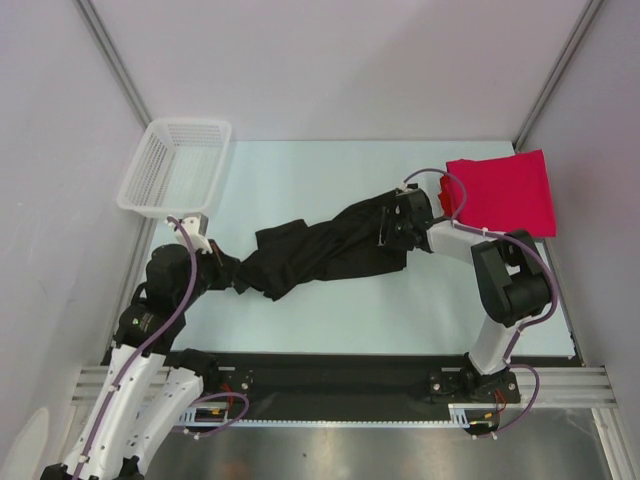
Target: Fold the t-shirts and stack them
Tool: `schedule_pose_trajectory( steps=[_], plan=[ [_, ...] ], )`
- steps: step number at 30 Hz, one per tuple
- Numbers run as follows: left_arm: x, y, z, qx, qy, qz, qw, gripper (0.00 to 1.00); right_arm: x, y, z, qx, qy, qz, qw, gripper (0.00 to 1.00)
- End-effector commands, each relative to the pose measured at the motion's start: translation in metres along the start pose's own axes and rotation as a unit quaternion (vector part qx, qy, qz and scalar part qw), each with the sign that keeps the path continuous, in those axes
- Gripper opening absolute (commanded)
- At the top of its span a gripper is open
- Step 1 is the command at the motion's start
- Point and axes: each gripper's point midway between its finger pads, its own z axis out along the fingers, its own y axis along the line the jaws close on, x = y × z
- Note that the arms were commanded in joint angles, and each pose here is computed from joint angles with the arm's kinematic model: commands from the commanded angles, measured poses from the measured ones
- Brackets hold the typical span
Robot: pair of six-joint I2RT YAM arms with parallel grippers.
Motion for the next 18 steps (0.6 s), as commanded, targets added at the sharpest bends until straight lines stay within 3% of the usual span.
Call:
schedule_pose_trajectory(
  steps=[1, 6, 10, 15, 18],
  plan=[
    [-0.008, 0.000, 0.003, -0.001, -0.016, -0.003, 1.000, 0.00, -0.025, 0.017, 0.002, -0.026, -0.039, -0.019, 0.999, 0.54],
    [-0.009, 0.000, 0.003, -0.002, -0.018, -0.003, 1.000, 0.01, -0.021, 0.019, 0.006, -0.035, -0.033, -0.024, 0.999, 0.47],
    [-0.008, 0.001, 0.004, -0.003, -0.017, -0.004, 1.000, 0.00, -0.016, 0.016, 0.009, -0.032, -0.027, -0.026, 0.999, 0.33],
    [-0.008, 0.000, 0.004, -0.002, -0.016, -0.004, 1.000, 0.00, -0.017, 0.017, 0.006, -0.034, -0.029, -0.028, 0.999, 0.26],
    [-0.008, 0.001, 0.004, -0.003, -0.015, -0.004, 1.000, 0.00, -0.020, 0.017, 0.003, -0.032, -0.036, -0.030, 0.998, 0.08]
  ],
)
